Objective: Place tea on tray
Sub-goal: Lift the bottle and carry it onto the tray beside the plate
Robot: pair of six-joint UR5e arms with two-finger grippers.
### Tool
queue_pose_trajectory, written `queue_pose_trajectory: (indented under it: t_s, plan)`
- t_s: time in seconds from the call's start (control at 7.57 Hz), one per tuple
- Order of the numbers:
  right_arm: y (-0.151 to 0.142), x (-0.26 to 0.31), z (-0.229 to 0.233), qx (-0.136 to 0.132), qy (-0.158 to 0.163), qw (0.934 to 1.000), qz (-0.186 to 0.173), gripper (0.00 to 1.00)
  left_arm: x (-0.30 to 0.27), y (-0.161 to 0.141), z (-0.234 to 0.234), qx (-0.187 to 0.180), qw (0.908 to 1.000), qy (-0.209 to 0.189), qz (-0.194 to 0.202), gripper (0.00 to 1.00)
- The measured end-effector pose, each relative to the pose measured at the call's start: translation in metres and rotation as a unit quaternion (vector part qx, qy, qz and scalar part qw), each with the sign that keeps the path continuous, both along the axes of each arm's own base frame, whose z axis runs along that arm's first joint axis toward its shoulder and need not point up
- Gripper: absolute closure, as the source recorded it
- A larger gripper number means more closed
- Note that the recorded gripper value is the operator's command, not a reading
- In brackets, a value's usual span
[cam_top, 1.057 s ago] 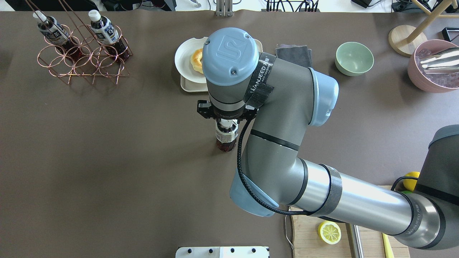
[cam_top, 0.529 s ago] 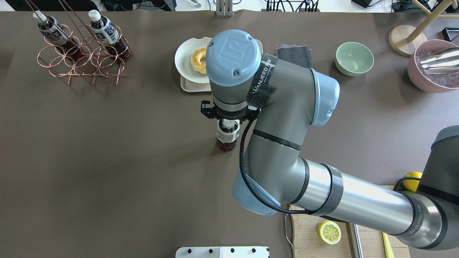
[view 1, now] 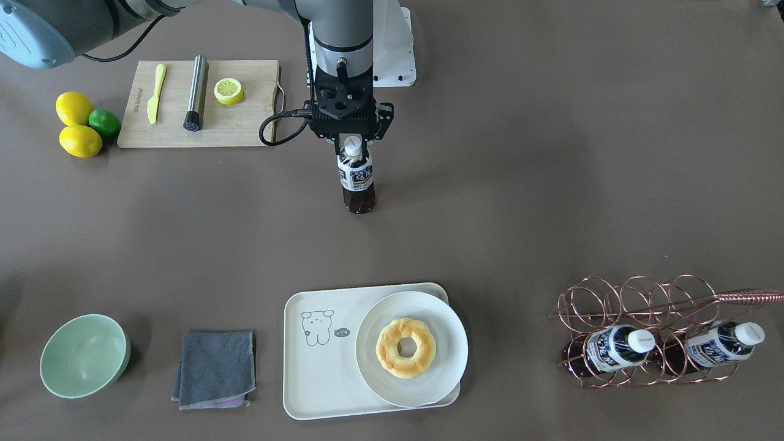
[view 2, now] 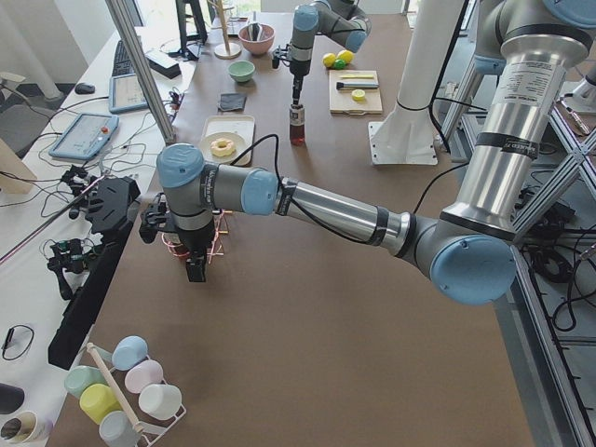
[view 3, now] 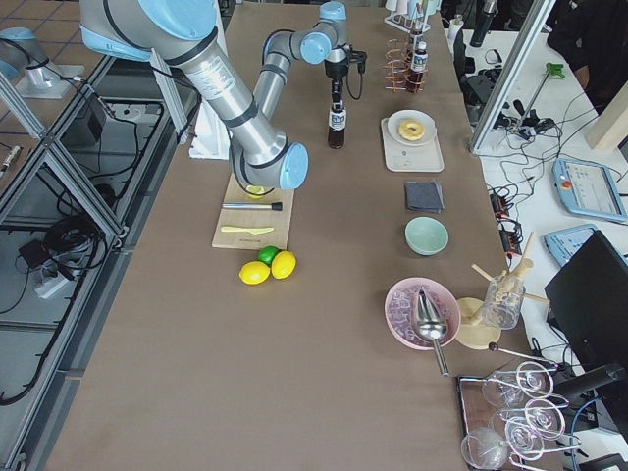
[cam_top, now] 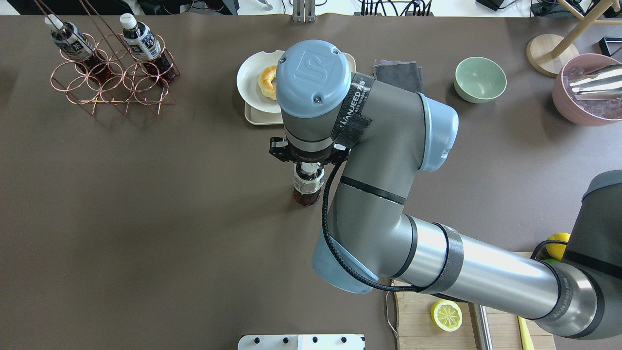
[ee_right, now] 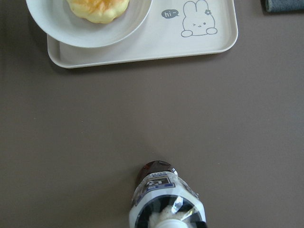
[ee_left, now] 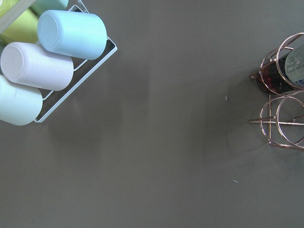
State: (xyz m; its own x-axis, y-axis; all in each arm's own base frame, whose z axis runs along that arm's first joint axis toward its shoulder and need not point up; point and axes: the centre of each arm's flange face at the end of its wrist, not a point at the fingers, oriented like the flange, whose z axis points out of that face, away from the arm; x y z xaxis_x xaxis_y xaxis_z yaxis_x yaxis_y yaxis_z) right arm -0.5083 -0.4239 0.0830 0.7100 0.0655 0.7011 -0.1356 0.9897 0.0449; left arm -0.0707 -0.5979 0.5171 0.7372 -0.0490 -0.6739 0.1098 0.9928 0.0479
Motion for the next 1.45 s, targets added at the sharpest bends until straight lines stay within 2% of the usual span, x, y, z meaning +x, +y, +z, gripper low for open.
queue_pose_trajectory:
  t_s: [0.4,0.79,1.06,1.45]
  plan:
    - [-0.002,0.003,-0.005,0.004,-0.003,1.0000,0.003,1.00,-0.002,-0.001,0.000,0.000,1.0000,0.000,-0.002,0.02]
    - [-0.039,0.041,-0.022,0.001,-0.017,0.9995,0.027,1.00,-0.002,-0.001,0.001,-0.001,1.0000,0.000,-0.001,0.02]
    - [-0.080,0.073,-0.019,0.001,-0.015,0.9995,0.027,1.00,-0.001,-0.001,0.002,-0.002,1.0000,0.001,-0.001,0.02]
    - [-0.184,0.097,-0.027,-0.008,0.017,0.9994,0.028,1.00,0.001,-0.002,0.002,-0.003,1.0000,0.002,0.000,0.02]
